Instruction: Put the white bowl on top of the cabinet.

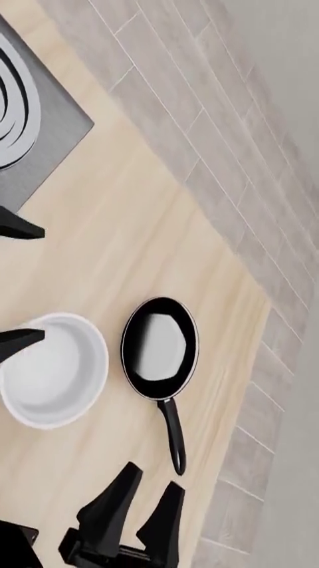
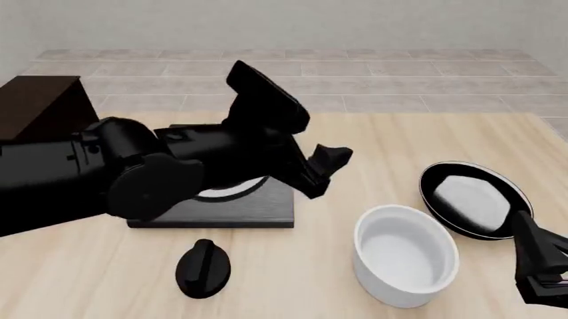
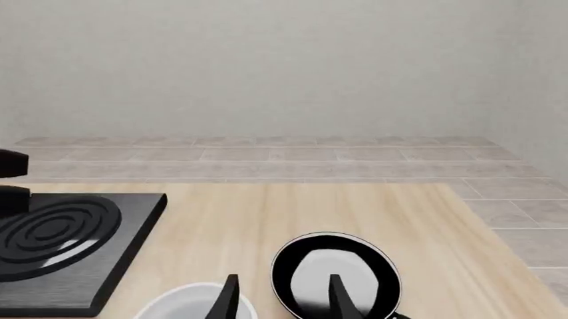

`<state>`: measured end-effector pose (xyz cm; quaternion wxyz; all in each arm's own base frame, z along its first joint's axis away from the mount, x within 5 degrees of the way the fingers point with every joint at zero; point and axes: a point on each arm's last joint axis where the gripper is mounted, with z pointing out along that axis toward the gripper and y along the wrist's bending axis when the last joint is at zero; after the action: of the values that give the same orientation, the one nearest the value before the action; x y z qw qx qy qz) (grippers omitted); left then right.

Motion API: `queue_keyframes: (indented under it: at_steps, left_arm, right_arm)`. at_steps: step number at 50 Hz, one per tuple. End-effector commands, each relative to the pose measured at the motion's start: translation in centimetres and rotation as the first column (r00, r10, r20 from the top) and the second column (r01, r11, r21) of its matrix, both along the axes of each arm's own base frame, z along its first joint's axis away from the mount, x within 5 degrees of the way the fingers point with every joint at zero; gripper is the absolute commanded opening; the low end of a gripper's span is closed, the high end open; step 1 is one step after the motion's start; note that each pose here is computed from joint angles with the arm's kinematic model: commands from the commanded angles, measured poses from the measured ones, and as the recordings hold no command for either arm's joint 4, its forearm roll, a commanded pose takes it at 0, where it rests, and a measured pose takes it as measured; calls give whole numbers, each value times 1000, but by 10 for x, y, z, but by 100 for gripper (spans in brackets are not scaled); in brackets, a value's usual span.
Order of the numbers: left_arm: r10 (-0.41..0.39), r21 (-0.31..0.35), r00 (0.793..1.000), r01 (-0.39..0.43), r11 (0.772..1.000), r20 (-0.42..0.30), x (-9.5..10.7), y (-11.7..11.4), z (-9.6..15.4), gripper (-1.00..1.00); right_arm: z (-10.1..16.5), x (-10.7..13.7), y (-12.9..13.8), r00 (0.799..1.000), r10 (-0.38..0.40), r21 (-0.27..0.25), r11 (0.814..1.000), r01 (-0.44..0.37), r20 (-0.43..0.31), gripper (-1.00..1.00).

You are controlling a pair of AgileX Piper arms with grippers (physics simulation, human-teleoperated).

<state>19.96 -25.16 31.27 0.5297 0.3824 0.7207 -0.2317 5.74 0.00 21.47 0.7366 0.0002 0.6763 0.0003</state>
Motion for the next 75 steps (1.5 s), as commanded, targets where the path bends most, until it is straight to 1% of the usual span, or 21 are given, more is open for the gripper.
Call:
queue_keyframes:
  at_steps: [1, 5, 9, 10, 12, 13, 17, 26, 28, 29, 31, 35, 37, 39, 40, 44, 48, 49, 50, 66, 75]
  left_arm:
    - [-20, -13, 997, 19, 1000, -68, 2, -26, -10, 100]
    - [-23, -10, 997, 22, 1000, -77, 3, -30, -17, 100]
    - [-23, -10, 992, 22, 1000, -127, 2, -40, -30, 100]
    - [-25, -4, 993, 25, 1000, -118, 4, -41, -31, 100]
    - [-20, -14, 988, 18, 1000, -153, 3, -46, -35, 100]
    - [-21, -4, 989, 20, 1000, -144, 6, -47, -37, 100]
    - [0, 1, 981, 1, 1000, -192, 12, -54, -48, 100]
    - [5, 14, 979, -2, 1000, -206, 18, -63, -55, 100]
    - [9, 17, 975, -5, 1000, -224, 19, -66, -58, 100]
    - [25, 15, 967, -21, 1000, -254, 22, -69, -61, 100]
    - [23, 22, 967, -18, 1000, -255, 22, -71, -61, 100]
    - [66, 27, 948, -60, 998, -312, 34, -76, -66, 100]
    - [66, 30, 946, -60, 998, -316, 35, -79, -66, 100]
    - [81, 32, 937, -75, 997, -340, 38, -80, -69, 100]
    - [76, 33, 940, -69, 997, -331, 38, -81, -68, 100]
    - [87, 36, 936, -79, 996, -341, 42, -82, -70, 100]
    - [99, 33, 925, -93, 995, -366, 42, -84, -75, 100]
    - [109, 32, 915, -105, 994, -387, 42, -84, -79, 100]
    - [103, 35, 919, -98, 995, -380, 42, -85, -80, 100]
    - [101, 49, 900, -89, 995, -424, 34, -96, -98, 100]
    - [102, 58, 897, -86, 995, -430, 34, -99, -107, 100]
  right_arm:
    - [0, 0, 0, 1000, 0, 0, 1000, 0, 0, 100]
    - [0, 0, 0, 1000, 0, 0, 1000, 0, 0, 100]
    - [0, 0, 0, 1000, 0, 0, 1000, 0, 0, 100]
    - [0, 0, 0, 1000, 0, 0, 1000, 0, 0, 100]
    - [0, 0, 0, 1000, 0, 0, 1000, 0, 0, 100]
    - [0, 0, 0, 1000, 0, 0, 1000, 0, 0, 100]
    - [0, 0, 0, 1000, 0, 0, 1000, 0, 0, 100]
    - [0, 0, 0, 1000, 0, 0, 1000, 0, 0, 100]
    - [0, 0, 0, 1000, 0, 0, 1000, 0, 0, 100]
    - [0, 0, 0, 1000, 0, 0, 1000, 0, 0, 100]
    - [0, 0, 0, 1000, 0, 0, 1000, 0, 0, 100]
    - [0, 0, 0, 1000, 0, 0, 1000, 0, 0, 100]
    - [0, 0, 0, 1000, 0, 0, 1000, 0, 0, 100]
    - [0, 0, 0, 1000, 0, 0, 1000, 0, 0, 100]
    - [0, 0, 0, 1000, 0, 0, 1000, 0, 0, 100]
    - [0, 0, 0, 1000, 0, 0, 1000, 0, 0, 100]
    - [0, 0, 0, 1000, 0, 0, 1000, 0, 0, 100]
    - [0, 0, 0, 1000, 0, 0, 1000, 0, 0, 100]
    - [0, 0, 0, 1000, 0, 0, 1000, 0, 0, 100]
    - [0, 0, 0, 1000, 0, 0, 1000, 0, 0, 100]
    - [0, 0, 0, 1000, 0, 0, 1000, 0, 0, 100]
